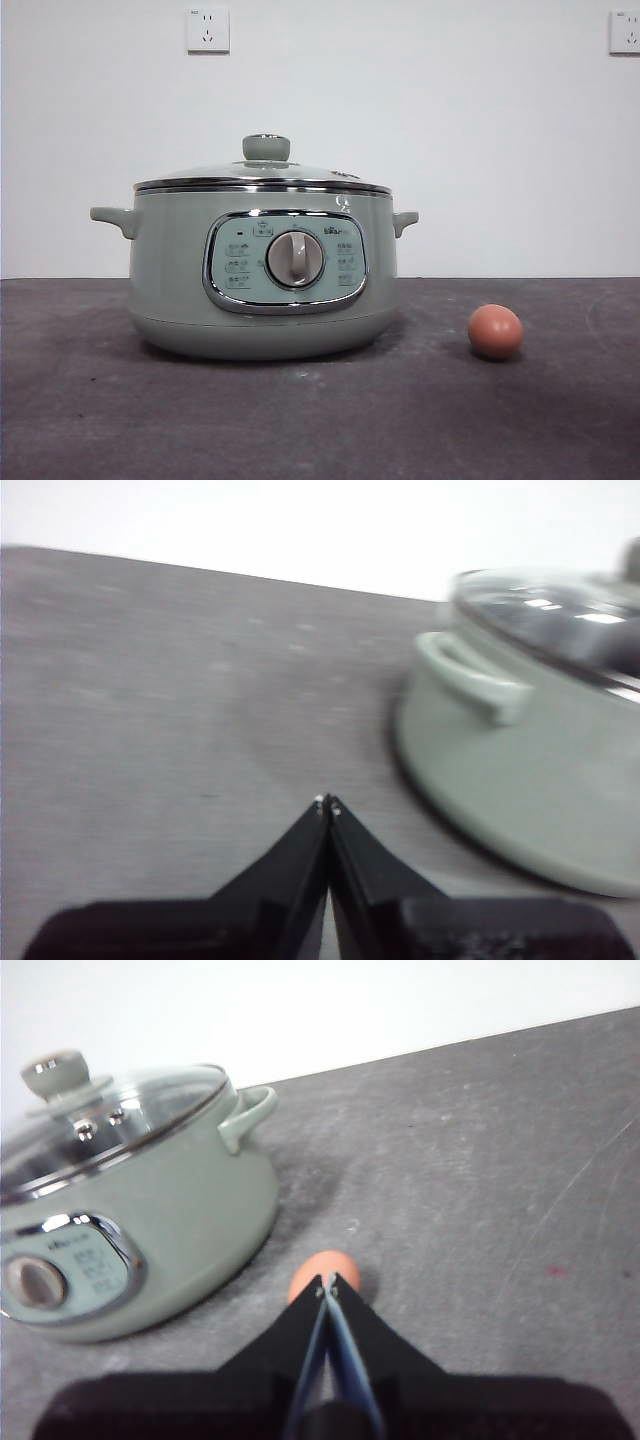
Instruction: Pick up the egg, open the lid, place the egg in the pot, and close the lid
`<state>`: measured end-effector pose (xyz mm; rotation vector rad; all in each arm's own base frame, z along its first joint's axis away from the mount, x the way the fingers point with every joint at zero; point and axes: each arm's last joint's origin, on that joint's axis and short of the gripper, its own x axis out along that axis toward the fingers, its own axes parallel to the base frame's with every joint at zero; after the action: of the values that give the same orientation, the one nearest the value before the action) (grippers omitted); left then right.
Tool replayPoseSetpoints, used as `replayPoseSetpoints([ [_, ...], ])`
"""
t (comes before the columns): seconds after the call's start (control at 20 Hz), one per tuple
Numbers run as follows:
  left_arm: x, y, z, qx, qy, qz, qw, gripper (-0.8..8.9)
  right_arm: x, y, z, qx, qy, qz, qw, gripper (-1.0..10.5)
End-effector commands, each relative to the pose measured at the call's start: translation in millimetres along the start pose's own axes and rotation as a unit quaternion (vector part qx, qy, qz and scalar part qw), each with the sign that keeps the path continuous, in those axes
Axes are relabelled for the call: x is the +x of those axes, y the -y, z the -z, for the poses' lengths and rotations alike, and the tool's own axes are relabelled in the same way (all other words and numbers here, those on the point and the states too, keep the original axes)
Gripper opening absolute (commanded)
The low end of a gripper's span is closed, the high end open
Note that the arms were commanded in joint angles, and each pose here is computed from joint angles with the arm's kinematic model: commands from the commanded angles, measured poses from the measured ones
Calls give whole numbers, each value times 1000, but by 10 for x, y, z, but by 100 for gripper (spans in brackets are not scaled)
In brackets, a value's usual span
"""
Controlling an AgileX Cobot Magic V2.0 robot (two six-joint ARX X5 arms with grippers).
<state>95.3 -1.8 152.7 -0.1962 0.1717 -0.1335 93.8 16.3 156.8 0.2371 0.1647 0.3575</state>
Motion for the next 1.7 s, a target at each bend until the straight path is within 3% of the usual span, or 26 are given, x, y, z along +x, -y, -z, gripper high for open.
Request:
replayPoseSetpoints([
  [0.05, 0, 18, 13, -47, -10, 36, 998, -6, -18, -21, -64, 58, 12, -4, 998, -11],
  [0.2, -36, 51, -75, -57, -7, 56, 997, -6, -51, -59, -183, 77, 24, -9, 997, -12],
  [0.55, -215, 156, -407, -54, -18, 73, 996, -6, -147, -175, -554, 76, 18, -8, 997, -12],
  [0.95, -396, 306, -828, -51, -52, 136, 988, -6, -193, -325, -1034, 29, -111, -20, 993, -12],
  [1.35, -473, 404, -1145, -14, -140, 173, 975, -6, -177, -430, -1485, -2, -266, -18, 964, -12],
  [1.7, -483, 454, -1334, 6, -250, 196, 948, -6, -137, -464, -1684, -19, -369, -25, 929, -12],
])
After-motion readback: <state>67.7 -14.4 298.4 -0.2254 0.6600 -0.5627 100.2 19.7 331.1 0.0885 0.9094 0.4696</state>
